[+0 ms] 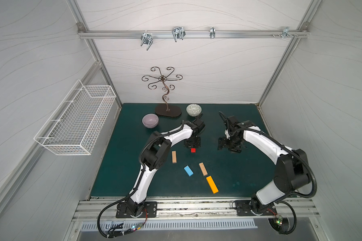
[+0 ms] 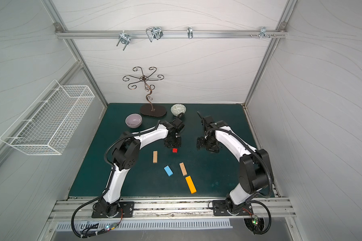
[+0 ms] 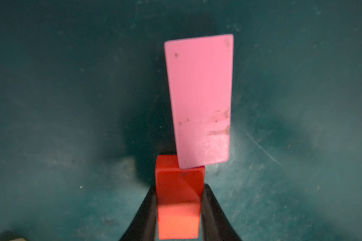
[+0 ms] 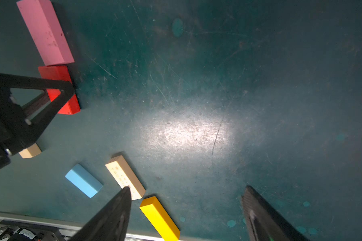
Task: Assemble the letter t with building blocks
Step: Adjust the building block at the center of the board.
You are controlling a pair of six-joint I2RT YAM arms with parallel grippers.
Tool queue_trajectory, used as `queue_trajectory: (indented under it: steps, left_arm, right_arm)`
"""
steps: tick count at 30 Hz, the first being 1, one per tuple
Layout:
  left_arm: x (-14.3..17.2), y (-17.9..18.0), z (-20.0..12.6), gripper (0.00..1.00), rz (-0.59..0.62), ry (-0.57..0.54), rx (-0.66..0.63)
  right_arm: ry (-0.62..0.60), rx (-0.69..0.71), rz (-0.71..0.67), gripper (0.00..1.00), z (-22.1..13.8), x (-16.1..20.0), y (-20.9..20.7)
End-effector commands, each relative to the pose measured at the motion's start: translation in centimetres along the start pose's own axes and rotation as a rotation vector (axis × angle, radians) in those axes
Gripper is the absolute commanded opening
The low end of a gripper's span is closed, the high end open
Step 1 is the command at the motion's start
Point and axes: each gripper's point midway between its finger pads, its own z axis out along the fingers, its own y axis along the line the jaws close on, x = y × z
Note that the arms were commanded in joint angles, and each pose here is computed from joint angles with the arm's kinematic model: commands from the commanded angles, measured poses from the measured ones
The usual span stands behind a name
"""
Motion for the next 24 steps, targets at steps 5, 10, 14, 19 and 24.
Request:
queue_trajectory:
  steps: [5,10,14,19,24]
  left_arm:
    - [-0.2,-0.7,0.5,0.27,-0.022,0.016,-0.002]
    - [-0.1,-0.9,1.0,0.27,-0.017,0.029,-0.008]
    - [-0.7,-1.5,0.4,0.27,-0.012,0.013,0.003]
    - [-0.5,-1.5,0.7,0.27,-0.011,0.023,-0.007]
    - [-0.4,-1.4,1.0,0.27,-0.007,0.022,-0.019]
  right_arm:
    - [-0.014,0.003,0.0,0.84,-1.1,0.0,-0.2]
    - [-0.012,0.004,-0.001,0.84,-1.2,0.0,-0.2]
    - [-0.01,0.002,-0.004,0.84,-1.1,0.0,-0.1]
    - [-0.01,-0.001,0.001,0.84,-1.1,0.0,-0.1]
    - [-0.014,0.0,0.001,0.85,-1.1,0.0,-0.1]
